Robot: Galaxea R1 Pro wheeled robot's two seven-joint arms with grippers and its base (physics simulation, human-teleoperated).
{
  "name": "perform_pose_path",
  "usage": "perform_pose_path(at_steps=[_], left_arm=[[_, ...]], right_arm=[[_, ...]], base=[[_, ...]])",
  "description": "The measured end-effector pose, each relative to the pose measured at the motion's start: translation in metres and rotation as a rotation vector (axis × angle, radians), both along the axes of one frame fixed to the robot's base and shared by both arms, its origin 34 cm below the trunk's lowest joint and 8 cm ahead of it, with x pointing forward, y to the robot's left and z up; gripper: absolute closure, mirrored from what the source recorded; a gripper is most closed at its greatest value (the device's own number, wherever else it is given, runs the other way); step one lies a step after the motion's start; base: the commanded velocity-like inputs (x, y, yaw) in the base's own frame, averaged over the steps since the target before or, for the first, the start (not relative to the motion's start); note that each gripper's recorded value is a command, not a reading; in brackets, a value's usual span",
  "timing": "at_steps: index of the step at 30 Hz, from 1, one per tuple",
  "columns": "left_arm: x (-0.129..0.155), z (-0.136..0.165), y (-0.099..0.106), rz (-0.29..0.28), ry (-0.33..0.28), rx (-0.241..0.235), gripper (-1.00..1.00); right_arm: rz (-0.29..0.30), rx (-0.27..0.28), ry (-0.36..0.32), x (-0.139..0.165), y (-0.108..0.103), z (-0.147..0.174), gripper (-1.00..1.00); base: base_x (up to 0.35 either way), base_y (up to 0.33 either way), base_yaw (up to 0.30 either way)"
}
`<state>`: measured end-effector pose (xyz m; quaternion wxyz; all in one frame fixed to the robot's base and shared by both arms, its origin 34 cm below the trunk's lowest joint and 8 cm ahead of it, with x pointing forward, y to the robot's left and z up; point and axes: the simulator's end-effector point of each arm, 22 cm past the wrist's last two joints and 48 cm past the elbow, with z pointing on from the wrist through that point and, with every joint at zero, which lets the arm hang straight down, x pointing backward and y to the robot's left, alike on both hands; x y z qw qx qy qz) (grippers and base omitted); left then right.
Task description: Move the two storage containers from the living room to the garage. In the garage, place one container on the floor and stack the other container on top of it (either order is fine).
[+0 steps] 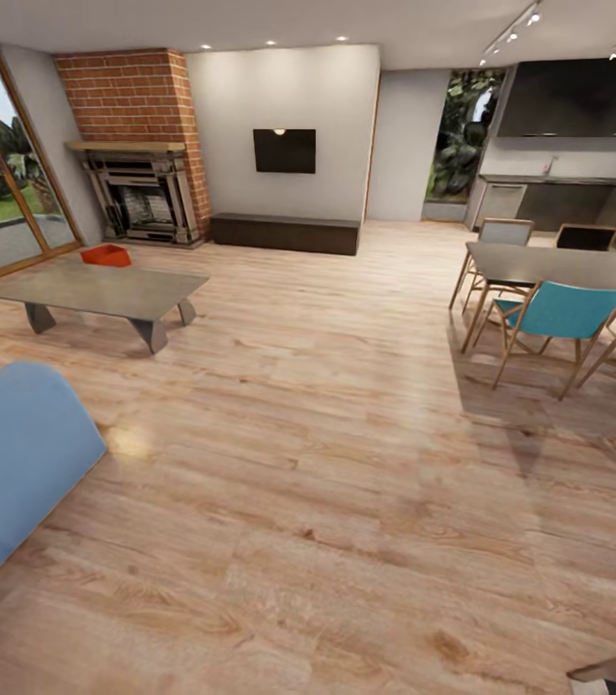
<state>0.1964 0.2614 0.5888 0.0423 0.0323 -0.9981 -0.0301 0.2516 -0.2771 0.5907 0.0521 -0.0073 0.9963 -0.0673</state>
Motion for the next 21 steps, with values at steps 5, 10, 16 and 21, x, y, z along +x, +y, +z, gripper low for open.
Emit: perform_pose_path(at_steps=[5, 10, 16, 21], left_arm=[[0.0, 0.0, -0.0006, 0.0, 0.0, -0.001, -1.0], [0.0, 0.0, -0.0028, -0.001, 0.0, -0.004, -1.0], [0.0, 0.0, -0.0029, -0.001, 0.0, -0.004, -1.0], [-0.0001, 0.0, -0.0033, -0.002, 0.0, -0.004, -1.0]], right_arm=[[0.0, -0.001, 0.0, 0.0002, -0.0007, 0.0, -1.0], [0.0, -0.002, 0.0, -0.0001, -0.0017, 0.0001, -1.0], [0.0, -0.002, 0.0, 0.0, -0.0018, 0.0001, -1.0], [0.0, -0.002, 0.0, 0.0002, -0.0018, 0.0001, -1.0]], base=[[0.322, 0.0, 0.0], [0.322, 0.0, 0.0], [0.322, 0.0, 0.0], [0.322, 0.0, 0.0]])
